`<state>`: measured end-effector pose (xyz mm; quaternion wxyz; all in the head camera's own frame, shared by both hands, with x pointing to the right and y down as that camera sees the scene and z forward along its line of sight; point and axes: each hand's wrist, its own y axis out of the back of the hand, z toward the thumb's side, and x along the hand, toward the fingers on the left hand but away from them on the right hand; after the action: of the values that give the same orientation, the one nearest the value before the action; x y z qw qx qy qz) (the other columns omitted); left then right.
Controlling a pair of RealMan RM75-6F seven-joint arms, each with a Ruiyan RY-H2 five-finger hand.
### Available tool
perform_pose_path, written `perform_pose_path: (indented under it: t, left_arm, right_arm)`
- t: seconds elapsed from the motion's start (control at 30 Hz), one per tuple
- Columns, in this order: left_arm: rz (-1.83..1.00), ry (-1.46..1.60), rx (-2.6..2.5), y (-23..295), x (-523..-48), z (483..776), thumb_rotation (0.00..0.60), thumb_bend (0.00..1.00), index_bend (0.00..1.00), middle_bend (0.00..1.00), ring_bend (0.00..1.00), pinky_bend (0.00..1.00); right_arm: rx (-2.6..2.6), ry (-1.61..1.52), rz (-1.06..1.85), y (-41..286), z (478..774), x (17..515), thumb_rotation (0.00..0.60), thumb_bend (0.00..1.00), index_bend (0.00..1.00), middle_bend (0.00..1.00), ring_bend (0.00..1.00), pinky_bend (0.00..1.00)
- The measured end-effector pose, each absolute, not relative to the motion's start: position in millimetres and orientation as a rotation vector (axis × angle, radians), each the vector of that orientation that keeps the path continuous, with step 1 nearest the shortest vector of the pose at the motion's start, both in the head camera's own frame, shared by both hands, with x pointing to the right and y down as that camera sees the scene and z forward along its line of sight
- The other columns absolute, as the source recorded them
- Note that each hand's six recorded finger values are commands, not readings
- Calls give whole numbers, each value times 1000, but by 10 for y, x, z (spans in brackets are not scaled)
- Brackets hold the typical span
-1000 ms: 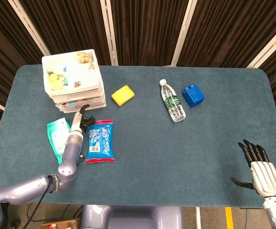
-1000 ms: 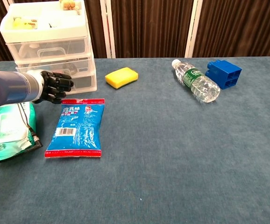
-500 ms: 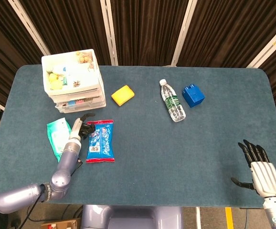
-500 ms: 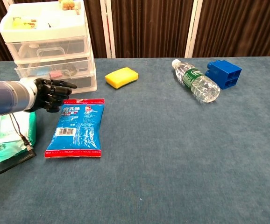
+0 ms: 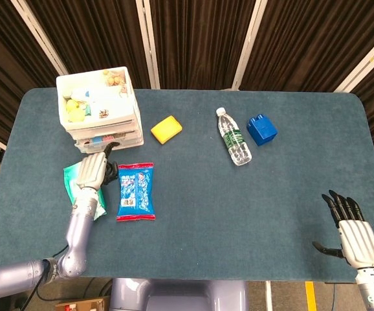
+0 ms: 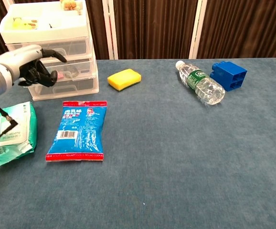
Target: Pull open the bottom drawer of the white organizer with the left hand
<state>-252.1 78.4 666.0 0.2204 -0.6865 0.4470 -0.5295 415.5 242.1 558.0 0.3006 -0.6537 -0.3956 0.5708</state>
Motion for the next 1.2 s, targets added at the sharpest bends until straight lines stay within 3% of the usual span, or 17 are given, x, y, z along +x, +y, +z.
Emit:
perform_pose_path:
  t: [0.2,0.8,1.2]
  left_arm:
    - [-1562,1069,-1694,649,-2552,6568,600,676,172,994,933,937]
    - [-1817,1089,-1596,522,-2838,6815,600,676,178,992,933,938]
    - [-1854,1113,-1662,582,-2845,6888,600,676,302,993,933,938]
  right_arm:
    - [-1738,-1054,1517,2420,5578,4161,600,103,0,0,0,0]
    - [-1739,-1052,1517,2415,5579,4161,600,102,0,0,0,0]
    - [-1737,-1055,1516,2419,5572,4163,600,102,0,0,0,0]
